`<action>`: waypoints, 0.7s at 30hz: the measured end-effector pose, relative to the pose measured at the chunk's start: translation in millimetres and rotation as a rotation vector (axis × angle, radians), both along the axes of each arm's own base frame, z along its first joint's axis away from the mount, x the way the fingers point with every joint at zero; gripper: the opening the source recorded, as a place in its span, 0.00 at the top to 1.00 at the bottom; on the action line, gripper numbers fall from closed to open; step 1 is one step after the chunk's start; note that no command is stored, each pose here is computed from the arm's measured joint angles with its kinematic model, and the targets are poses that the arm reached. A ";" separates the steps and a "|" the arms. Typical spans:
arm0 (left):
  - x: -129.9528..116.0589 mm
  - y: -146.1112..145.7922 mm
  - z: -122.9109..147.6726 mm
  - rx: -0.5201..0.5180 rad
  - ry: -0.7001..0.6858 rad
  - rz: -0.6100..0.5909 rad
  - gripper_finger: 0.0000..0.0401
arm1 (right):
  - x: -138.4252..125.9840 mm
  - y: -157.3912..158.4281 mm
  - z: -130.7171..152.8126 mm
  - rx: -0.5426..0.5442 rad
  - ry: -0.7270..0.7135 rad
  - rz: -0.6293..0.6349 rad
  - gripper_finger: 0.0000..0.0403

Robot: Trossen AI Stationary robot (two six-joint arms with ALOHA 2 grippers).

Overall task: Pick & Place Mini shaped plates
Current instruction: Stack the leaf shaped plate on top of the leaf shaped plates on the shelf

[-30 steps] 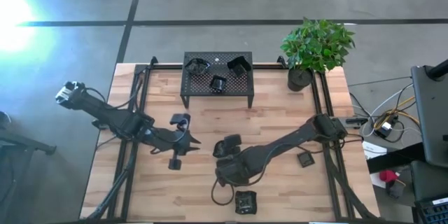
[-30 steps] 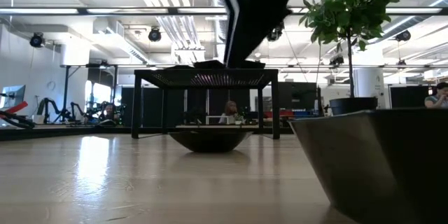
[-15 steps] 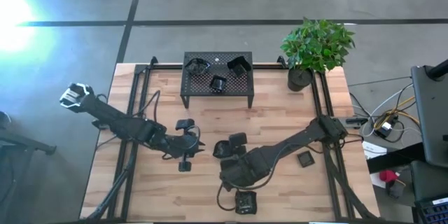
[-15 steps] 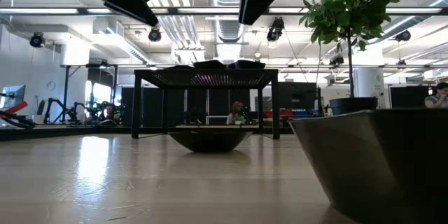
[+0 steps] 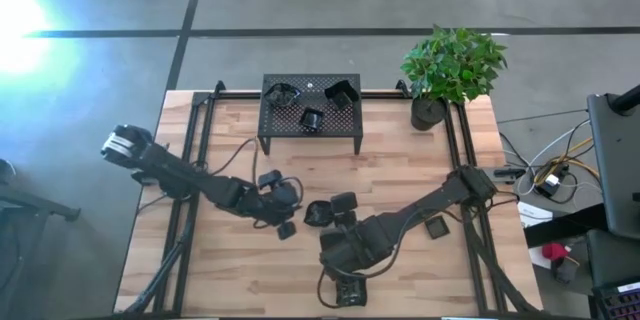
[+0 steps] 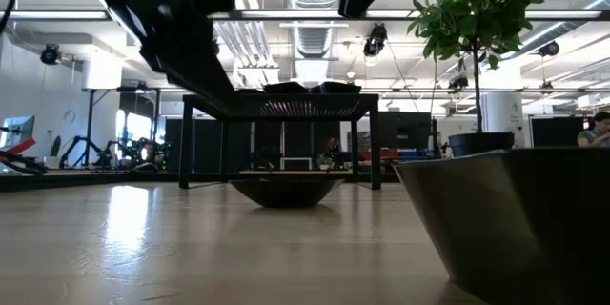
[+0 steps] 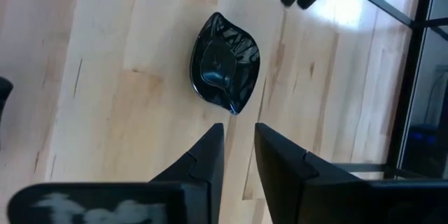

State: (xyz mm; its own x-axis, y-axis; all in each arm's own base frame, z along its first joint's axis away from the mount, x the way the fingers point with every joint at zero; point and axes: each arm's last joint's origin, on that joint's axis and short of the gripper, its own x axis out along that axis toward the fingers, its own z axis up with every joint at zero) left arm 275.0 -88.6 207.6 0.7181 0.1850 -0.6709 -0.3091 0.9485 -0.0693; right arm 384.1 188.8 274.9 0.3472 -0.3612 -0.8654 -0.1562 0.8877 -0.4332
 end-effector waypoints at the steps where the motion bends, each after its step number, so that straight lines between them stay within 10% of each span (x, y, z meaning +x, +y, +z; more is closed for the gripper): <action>1: 2.0 1.3 -3.6 0.000 0.011 0.010 0.81 | -0.4 0.6 0.1 0.000 0.000 0.001 0.81; 21: 31.7 12.2 -45.9 -0.127 -0.001 0.196 0.81 | -1.5 -0.1 0.0 -0.005 0.011 0.005 0.82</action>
State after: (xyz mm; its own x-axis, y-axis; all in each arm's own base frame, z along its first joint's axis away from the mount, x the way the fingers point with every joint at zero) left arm 306.7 -76.4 161.8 0.6772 0.2356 -0.6970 -0.4868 0.8539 -0.1843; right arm 382.6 188.6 274.9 0.3396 -0.3639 -0.8673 -0.1652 0.8847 -0.4359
